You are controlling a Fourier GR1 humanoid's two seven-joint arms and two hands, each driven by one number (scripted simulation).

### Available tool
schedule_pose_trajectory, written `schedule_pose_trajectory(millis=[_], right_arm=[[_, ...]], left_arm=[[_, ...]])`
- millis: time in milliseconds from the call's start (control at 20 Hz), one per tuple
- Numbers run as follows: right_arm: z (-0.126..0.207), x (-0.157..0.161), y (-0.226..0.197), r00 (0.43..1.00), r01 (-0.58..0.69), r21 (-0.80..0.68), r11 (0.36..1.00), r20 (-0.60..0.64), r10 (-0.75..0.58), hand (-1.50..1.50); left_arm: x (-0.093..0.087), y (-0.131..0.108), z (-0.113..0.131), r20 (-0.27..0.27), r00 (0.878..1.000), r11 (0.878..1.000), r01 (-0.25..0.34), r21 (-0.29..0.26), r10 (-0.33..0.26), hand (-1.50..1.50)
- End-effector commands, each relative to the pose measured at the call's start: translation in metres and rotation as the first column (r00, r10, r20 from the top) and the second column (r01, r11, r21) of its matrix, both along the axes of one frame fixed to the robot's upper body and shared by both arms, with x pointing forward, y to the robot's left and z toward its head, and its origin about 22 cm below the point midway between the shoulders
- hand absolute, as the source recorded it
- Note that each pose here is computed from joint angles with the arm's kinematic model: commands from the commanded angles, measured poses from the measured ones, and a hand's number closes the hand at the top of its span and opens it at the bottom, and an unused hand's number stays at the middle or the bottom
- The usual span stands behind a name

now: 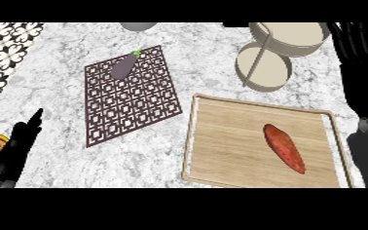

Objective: Pick the sweet potato from the tray and place it in the tiered basket

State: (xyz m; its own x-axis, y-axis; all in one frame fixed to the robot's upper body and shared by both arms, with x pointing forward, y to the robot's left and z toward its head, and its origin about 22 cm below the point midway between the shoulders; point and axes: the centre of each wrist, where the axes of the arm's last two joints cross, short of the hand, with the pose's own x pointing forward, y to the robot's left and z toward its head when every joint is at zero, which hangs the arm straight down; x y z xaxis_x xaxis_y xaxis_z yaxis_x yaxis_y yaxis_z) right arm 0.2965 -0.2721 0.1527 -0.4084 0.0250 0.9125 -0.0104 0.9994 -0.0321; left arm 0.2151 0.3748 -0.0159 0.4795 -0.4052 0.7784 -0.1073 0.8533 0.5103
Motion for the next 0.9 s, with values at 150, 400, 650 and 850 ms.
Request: schedule_pose_trajectory(millis=[150, 400, 650, 850], right_arm=[[-0.109, -0.019, 0.024, 0.856, -0.285, 0.427, 0.858, -0.290, 0.429, 1.50], [-0.154, -0.047, 0.019, 0.809, -0.346, 0.686, 0.640, -0.126, 0.574, -1.50], [-0.146, -0.062, -0.071, 0.772, -0.397, 0.050, 0.917, -0.522, 0.362, -1.50], [-0.110, -0.046, -0.097, 0.761, -0.512, -0.306, 0.803, -0.596, 0.258, -1.50]], left_arm=[[0.012, -0.010, 0.011, 0.102, 0.994, 0.993, 0.052, -0.110, -0.041, 0.00], [0.009, -0.033, -0.001, 0.115, 0.993, 0.964, 0.063, -0.259, -0.034, 0.00], [0.005, -0.023, -0.002, 0.126, 0.991, 0.964, 0.075, -0.254, -0.044, 0.00], [0.009, -0.023, -0.001, 0.112, 0.993, 0.961, 0.071, -0.268, -0.042, 0.00]])
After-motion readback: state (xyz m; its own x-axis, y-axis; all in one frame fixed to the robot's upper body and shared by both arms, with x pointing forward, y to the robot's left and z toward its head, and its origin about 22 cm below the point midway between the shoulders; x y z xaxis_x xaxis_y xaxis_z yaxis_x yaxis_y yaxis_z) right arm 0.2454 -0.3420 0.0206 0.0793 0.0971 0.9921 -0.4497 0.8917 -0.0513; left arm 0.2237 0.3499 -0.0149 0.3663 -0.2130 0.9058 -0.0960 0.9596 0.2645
